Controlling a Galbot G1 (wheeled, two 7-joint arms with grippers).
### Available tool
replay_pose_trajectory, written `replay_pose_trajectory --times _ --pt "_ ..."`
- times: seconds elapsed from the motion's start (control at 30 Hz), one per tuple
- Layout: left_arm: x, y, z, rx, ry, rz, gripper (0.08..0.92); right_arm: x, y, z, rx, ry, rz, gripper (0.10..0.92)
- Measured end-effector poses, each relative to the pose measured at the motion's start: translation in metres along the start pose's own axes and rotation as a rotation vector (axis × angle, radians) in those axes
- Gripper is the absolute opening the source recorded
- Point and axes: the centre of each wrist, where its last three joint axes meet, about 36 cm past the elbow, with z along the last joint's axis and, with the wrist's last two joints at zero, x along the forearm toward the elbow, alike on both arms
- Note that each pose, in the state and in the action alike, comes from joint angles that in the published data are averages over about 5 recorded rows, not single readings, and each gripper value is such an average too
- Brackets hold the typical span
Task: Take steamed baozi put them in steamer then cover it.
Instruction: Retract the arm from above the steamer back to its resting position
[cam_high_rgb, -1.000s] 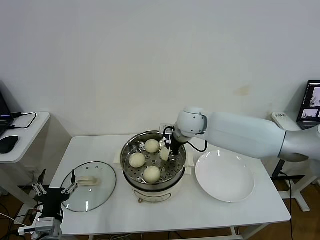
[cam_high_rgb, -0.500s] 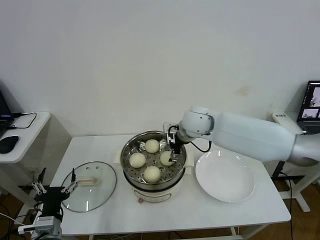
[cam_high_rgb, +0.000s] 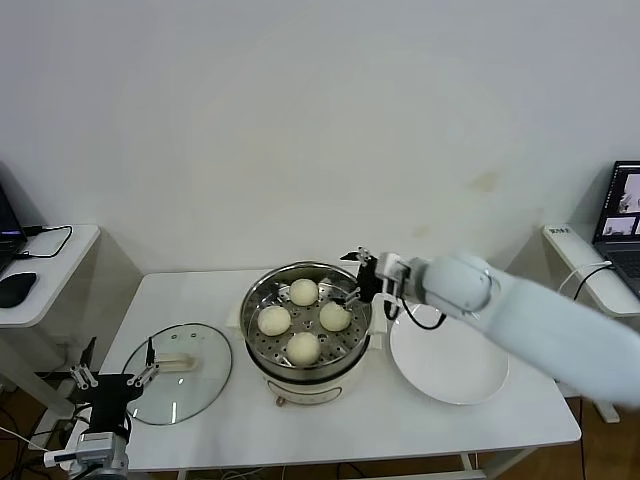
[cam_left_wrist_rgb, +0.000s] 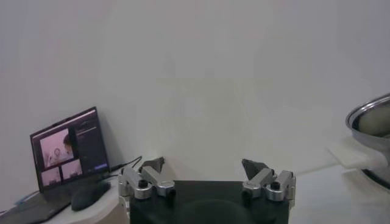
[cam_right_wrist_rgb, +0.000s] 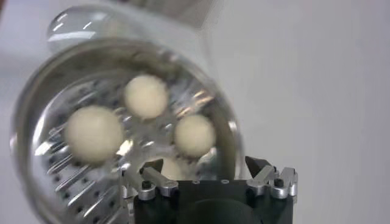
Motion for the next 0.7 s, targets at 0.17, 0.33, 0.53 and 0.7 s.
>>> replay_pose_trajectory --times 0.17,0.33,0.53,0.7 --pt "-0.002 -0.008 0.006 0.001 0.005 0.003 0.823 0.005 0.029 0.038 -0.099 -0.172 0.180 0.823" --pt "-0.008 -0.011 0.017 -0.048 -0.002 0.008 0.823 0.020 0.066 0.085 -0.234 -0.257 0.366 0.823" --pt "-0.018 -0.005 0.037 -0.254 -0.042 0.002 0.823 0.058 0.120 0.142 -0.398 -0.211 0.572 0.823" --pt "-0.026 0.009 0.061 -0.553 -0.091 0.019 0.823 0.096 0.162 0.178 -0.496 -0.122 0.712 0.823"
